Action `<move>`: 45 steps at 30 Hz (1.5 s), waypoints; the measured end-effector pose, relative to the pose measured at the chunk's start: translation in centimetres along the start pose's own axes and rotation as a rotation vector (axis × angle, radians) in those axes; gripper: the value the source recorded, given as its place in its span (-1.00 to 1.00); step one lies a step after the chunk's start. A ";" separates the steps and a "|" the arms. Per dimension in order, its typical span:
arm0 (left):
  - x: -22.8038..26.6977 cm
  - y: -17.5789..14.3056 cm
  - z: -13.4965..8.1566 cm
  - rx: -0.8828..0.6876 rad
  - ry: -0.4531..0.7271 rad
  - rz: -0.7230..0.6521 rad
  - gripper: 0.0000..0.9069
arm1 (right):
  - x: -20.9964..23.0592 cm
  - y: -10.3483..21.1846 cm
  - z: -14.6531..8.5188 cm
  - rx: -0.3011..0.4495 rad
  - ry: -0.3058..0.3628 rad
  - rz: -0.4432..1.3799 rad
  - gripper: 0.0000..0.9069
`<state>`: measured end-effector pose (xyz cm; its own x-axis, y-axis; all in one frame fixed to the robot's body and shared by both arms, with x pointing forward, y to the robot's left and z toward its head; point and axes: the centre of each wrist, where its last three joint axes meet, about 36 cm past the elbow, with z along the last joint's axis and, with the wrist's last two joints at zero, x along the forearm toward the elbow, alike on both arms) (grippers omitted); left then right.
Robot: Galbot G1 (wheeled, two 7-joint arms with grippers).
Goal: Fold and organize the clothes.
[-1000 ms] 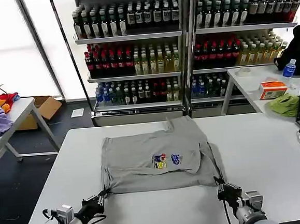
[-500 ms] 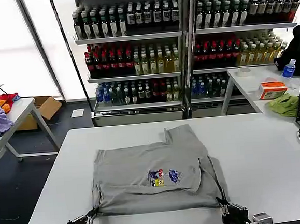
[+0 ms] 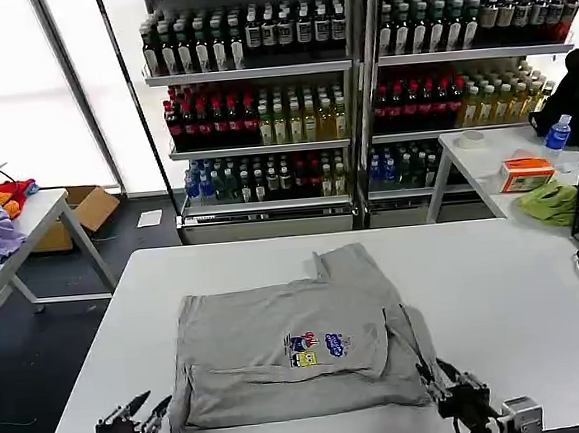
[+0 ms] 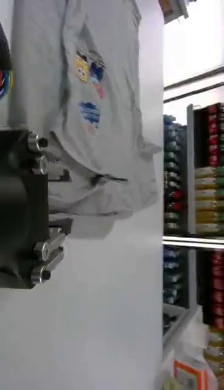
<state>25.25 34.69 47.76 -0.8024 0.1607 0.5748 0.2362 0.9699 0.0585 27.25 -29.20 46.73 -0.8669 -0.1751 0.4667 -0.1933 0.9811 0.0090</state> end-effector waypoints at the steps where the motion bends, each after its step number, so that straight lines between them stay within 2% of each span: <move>1: -0.1 0.3 -0.3 -0.008 -0.008 -0.003 1.00 | -0.5 -0.4 -0.4 0.010 -0.009 -0.004 1.00; 10: -3.8 3.2 -2.8 -0.035 -0.066 0.031 1.00 | -7.6 -5.4 -3.6 0.087 -0.057 -0.074 1.00; 17: -8.9 5.0 -4.9 -0.022 -0.096 0.085 1.00 | -16.0 -7.8 -6.4 0.082 -0.052 -0.150 1.00; 25: -15.2 7.0 -6.1 0.017 -0.083 0.107 1.00 | -24.9 -7.9 -9.6 0.057 -0.023 -0.191 1.00; 31: -18.7 8.1 -7.2 0.031 -0.069 0.104 1.00 | -29.6 -7.4 -11.6 0.039 -0.002 -0.204 1.00; 45: -23.6 8.9 -8.5 0.034 -0.055 0.087 1.00 | -34.7 -7.1 -12.7 0.016 0.067 -0.199 1.00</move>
<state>50.93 37.98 41.67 -0.8087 0.2536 0.5308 0.2884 0.9573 -0.0181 64.50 -29.02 41.68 -0.7789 -0.3586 0.5146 -0.3650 0.9263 0.0932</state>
